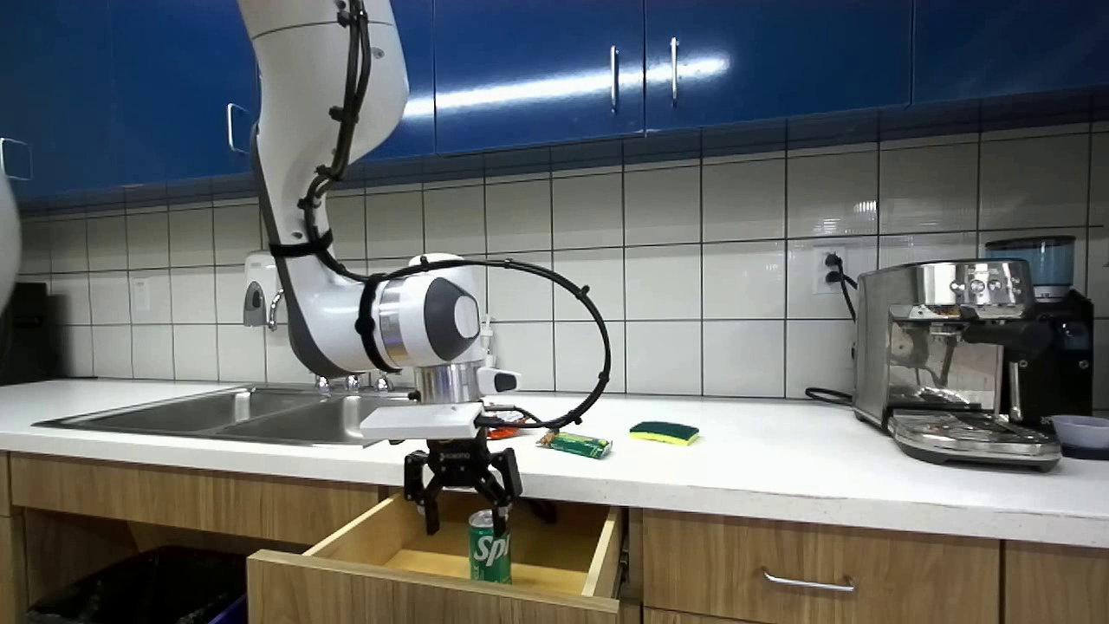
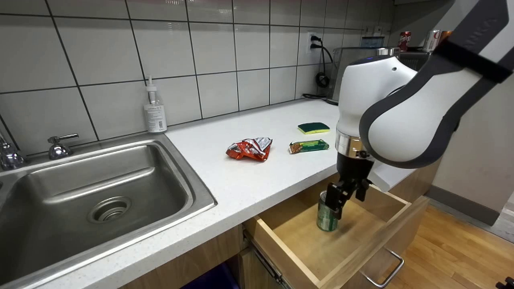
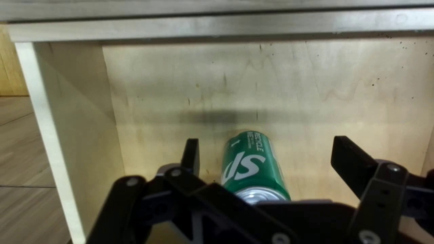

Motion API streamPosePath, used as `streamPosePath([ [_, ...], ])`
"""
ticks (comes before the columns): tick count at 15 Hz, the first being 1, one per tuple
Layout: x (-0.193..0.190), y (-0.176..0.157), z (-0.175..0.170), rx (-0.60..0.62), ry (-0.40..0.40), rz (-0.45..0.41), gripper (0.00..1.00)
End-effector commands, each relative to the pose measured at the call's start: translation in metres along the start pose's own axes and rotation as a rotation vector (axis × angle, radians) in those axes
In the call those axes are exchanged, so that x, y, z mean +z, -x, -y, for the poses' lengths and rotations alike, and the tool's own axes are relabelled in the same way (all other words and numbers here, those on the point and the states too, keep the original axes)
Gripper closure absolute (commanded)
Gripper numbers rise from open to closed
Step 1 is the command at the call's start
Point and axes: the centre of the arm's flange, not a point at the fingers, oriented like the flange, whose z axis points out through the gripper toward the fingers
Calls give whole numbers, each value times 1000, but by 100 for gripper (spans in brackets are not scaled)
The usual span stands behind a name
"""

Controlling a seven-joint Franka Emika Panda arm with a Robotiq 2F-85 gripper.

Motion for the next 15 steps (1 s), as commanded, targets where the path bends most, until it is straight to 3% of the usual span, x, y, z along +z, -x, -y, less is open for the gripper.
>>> streamPosePath([
  [1,-18,27,-2,17,-16,39,0],
  [15,-38,81,3,34,-1,121,0],
])
